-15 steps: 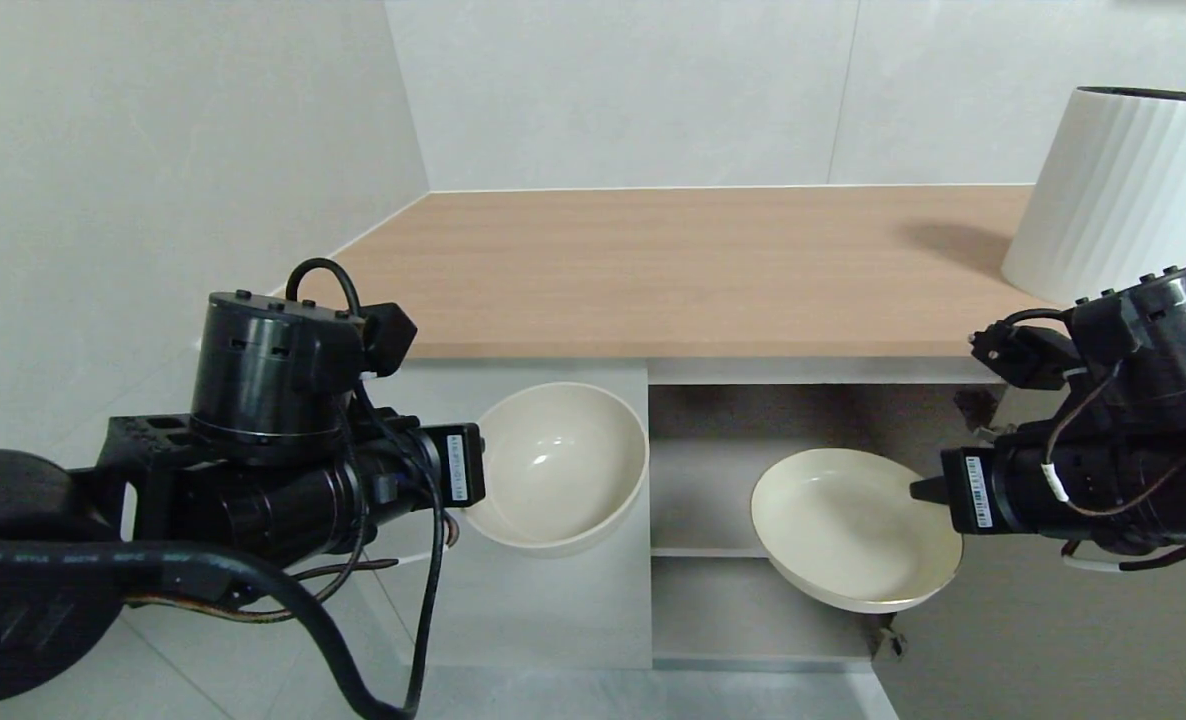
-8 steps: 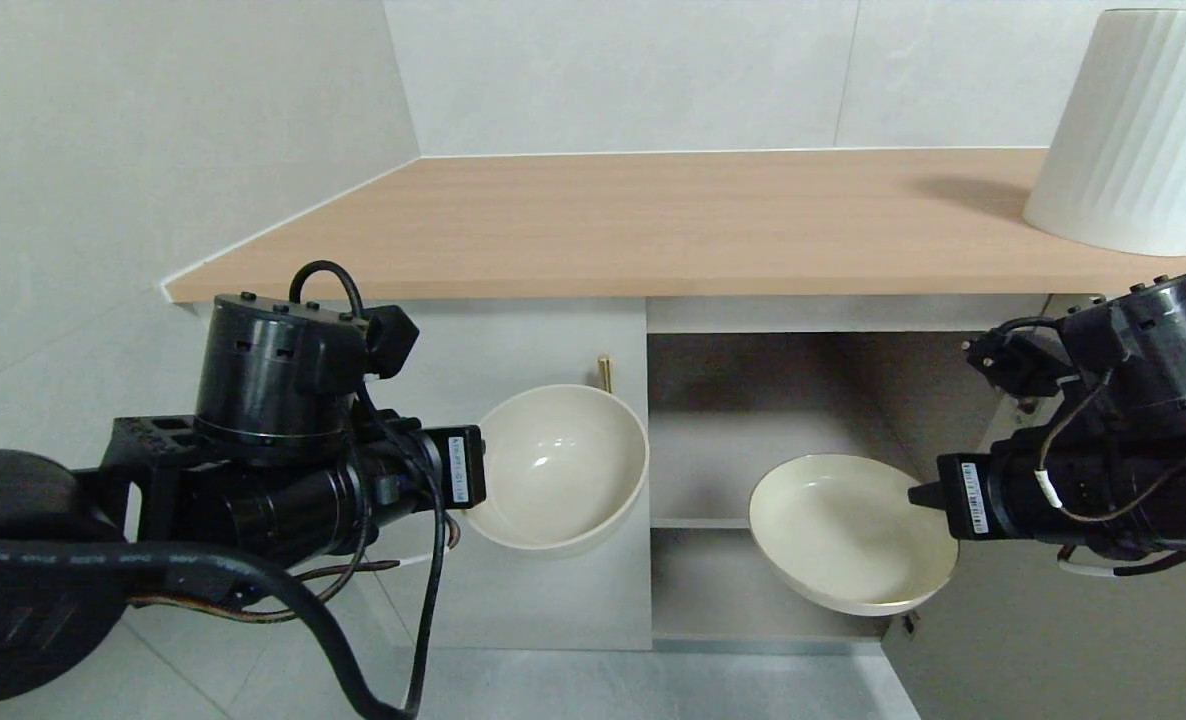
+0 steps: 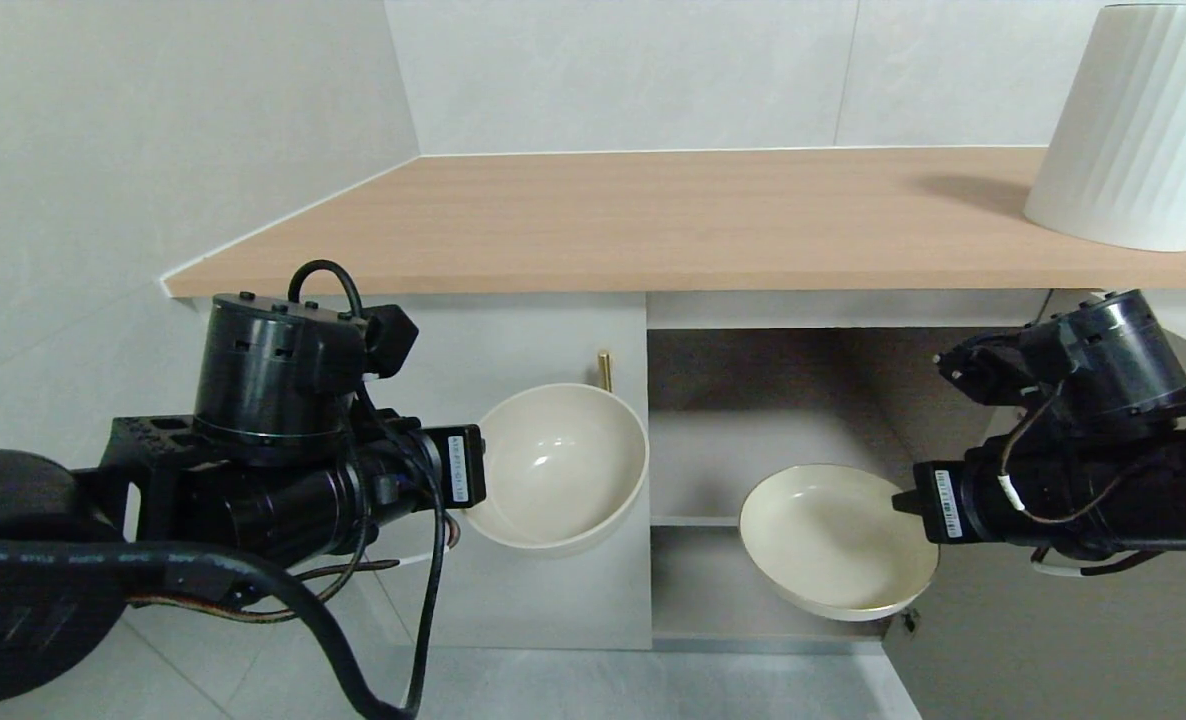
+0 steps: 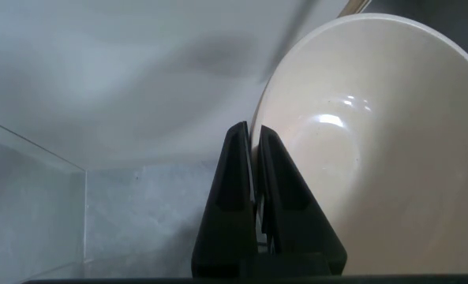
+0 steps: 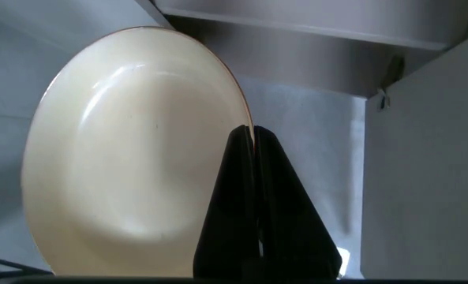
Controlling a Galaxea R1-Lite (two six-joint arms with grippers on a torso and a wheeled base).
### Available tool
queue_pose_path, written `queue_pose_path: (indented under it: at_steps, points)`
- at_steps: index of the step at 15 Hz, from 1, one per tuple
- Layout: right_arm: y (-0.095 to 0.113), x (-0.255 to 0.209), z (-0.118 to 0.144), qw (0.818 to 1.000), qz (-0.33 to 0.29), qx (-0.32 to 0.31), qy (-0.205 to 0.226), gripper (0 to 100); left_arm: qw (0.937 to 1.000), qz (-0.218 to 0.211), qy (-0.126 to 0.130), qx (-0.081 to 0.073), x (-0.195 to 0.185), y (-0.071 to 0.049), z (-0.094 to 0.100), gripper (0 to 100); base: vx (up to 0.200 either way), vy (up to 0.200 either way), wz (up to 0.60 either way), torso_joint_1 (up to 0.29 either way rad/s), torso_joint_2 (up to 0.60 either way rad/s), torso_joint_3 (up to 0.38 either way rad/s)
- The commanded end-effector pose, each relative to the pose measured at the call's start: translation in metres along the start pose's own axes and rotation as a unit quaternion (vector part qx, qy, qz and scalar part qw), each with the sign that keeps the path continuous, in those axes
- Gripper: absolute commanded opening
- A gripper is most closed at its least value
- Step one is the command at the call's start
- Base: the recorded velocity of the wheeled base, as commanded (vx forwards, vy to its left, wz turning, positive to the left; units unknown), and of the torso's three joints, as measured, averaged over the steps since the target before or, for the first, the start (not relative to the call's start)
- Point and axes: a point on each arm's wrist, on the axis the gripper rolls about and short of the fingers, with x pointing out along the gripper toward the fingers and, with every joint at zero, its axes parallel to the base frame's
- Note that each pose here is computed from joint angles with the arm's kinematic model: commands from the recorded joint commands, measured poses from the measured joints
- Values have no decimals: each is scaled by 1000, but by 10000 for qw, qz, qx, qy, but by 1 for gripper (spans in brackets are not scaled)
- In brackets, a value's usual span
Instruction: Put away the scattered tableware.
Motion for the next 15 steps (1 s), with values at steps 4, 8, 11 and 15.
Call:
queue_pose_path:
  at_steps: [4, 8, 11, 15]
  points:
    - [-1, 89, -14, 9977, -258, 148, 615, 0, 10000, 3, 2, -2, 0, 0, 0, 0, 0, 0, 0, 0, 0, 0]
    - [-18, 157, -23, 9952, -540, 775, 240, 0, 10000, -1, 10, 3, 1, 0, -1, 0, 0, 0, 0, 0, 0, 0]
    - [-31, 183, -29, 9933, -711, 912, 66, 0, 10000, 7, 31, 9, 2, -1, -1, 0, 0, 0, 0, 0, 0, 0]
    - [-42, 203, -26, 9855, -1034, 1207, -588, 0, 10000, 6, 46, 16, 2, -1, -2, 0, 0, 0, 0, 0, 0, 0]
